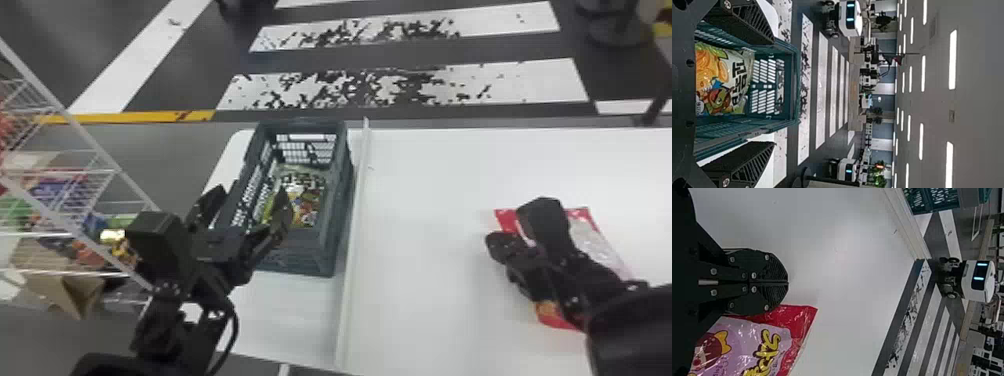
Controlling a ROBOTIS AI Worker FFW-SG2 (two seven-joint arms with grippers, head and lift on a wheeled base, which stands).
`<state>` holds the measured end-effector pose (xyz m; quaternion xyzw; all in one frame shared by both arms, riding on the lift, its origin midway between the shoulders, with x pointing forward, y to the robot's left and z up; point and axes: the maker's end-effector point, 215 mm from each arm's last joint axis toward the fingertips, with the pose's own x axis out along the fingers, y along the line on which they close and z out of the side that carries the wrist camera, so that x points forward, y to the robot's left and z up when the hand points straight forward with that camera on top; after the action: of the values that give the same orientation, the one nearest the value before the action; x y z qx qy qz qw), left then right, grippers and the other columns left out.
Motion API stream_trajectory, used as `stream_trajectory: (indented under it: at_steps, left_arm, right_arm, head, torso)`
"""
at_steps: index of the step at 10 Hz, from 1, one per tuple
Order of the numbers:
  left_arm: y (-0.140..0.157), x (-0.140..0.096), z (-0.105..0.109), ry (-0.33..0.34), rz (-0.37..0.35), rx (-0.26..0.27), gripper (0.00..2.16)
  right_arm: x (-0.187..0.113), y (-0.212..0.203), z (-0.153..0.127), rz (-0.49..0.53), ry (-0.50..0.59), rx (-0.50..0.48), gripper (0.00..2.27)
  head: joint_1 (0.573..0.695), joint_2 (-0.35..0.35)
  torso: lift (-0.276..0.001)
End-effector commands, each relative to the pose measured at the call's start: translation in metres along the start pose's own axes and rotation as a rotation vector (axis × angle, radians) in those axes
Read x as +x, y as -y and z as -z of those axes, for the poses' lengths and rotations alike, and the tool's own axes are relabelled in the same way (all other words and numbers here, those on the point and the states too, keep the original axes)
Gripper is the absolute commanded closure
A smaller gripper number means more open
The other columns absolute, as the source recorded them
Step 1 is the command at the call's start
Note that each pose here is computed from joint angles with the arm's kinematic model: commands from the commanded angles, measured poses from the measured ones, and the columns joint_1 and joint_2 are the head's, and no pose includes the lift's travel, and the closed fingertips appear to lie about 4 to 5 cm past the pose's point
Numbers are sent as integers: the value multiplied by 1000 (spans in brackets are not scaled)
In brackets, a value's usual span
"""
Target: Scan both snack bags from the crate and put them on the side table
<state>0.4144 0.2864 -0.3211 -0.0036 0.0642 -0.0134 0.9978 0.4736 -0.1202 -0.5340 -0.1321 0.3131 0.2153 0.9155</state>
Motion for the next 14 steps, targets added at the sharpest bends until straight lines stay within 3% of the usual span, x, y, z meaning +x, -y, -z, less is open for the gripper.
stream_trajectory:
  at_steps: [1, 4, 6, 8, 10, 12, 14]
  left_arm:
    - [1, 0, 0, 0, 1, -1, 87]
    - [1, 1, 2, -3, 1, -2, 87]
    - [1, 1, 2, -3, 1, -2, 87]
    - [3, 1, 4, -5, 4, -5, 87]
    - [2, 2, 4, -6, 5, -10, 87]
    - [3, 2, 4, -5, 5, -10, 87]
    - [2, 3, 4, -7, 7, -6, 87]
  right_arm:
    - [-2, 17, 4, 23, -9, -2, 2256]
    - [-7, 42, 15, 58, -29, 6, 2256]
    - [-14, 37, 16, 40, -26, 23, 2256]
    - [-41, 18, -22, 2, 52, 25, 2256]
    - [-73, 19, -17, -18, 11, 67, 2256]
    - [-106, 50, -16, 54, 45, 105, 2256]
    - [-137, 102, 2, 129, 56, 185, 2256]
  head:
    - [695, 213]
    - [695, 169]
    - [695, 152]
    - [695, 160]
    - [695, 181]
    - [695, 171]
    - [695, 107]
  torso:
    - [-87]
    - [-87]
    - [-87]
    - [-87]
    - [-87]
    - [-87]
    - [-87]
